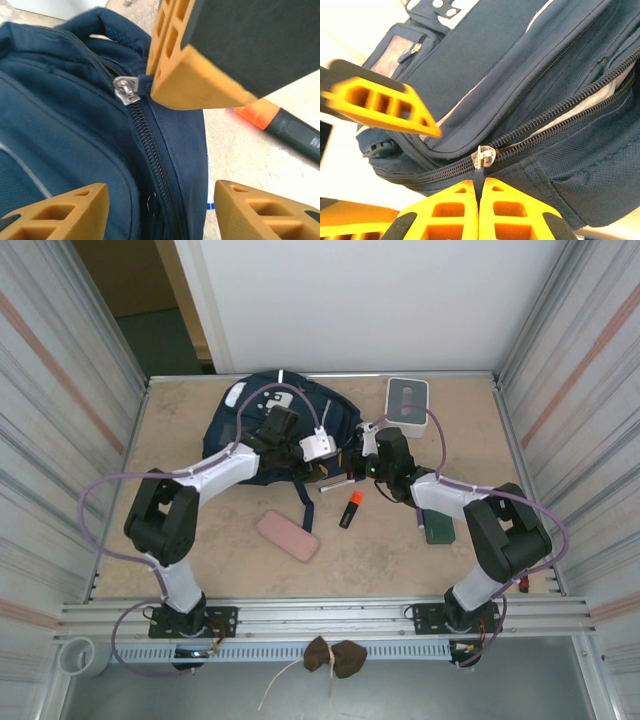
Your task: Pack the student bag
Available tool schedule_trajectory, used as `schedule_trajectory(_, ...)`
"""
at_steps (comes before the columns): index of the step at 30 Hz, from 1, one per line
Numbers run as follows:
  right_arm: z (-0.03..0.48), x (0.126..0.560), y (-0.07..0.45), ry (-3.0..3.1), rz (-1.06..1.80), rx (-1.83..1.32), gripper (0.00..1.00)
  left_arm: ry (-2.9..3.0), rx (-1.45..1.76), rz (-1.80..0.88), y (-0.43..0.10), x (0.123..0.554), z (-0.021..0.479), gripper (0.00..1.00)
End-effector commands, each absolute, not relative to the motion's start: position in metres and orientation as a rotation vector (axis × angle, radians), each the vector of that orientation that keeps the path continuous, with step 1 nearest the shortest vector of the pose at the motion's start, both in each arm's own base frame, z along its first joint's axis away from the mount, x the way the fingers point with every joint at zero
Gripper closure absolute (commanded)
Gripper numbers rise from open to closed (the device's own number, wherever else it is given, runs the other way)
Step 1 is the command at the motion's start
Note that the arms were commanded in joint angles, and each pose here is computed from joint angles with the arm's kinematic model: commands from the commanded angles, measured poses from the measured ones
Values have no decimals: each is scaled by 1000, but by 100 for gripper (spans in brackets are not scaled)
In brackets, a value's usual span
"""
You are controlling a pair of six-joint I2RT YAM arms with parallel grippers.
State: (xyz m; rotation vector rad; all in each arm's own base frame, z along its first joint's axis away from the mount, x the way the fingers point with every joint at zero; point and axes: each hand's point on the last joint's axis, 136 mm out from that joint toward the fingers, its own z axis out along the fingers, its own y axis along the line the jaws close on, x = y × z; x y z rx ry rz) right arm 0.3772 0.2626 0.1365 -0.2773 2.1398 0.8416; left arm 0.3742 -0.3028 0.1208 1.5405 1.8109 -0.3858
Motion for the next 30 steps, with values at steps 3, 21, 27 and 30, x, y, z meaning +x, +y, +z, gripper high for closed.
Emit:
schedule_trajectory(3,179,375,269,2025,907,-294,100,1784,1507,-414,-305,384,126,69)
schedule_trajectory(21,155,395,243,2131,635,-306,100,1863,1264,-360,-202,388,139,80)
schedule_trajectory(27,178,390,269,2079,743,-331,100,1796,1318,-402,-239,367,161,44)
schedule_trajectory(30,188,386,277,2052,785,-337,100,1785,1336,-451,-261,362,165,40)
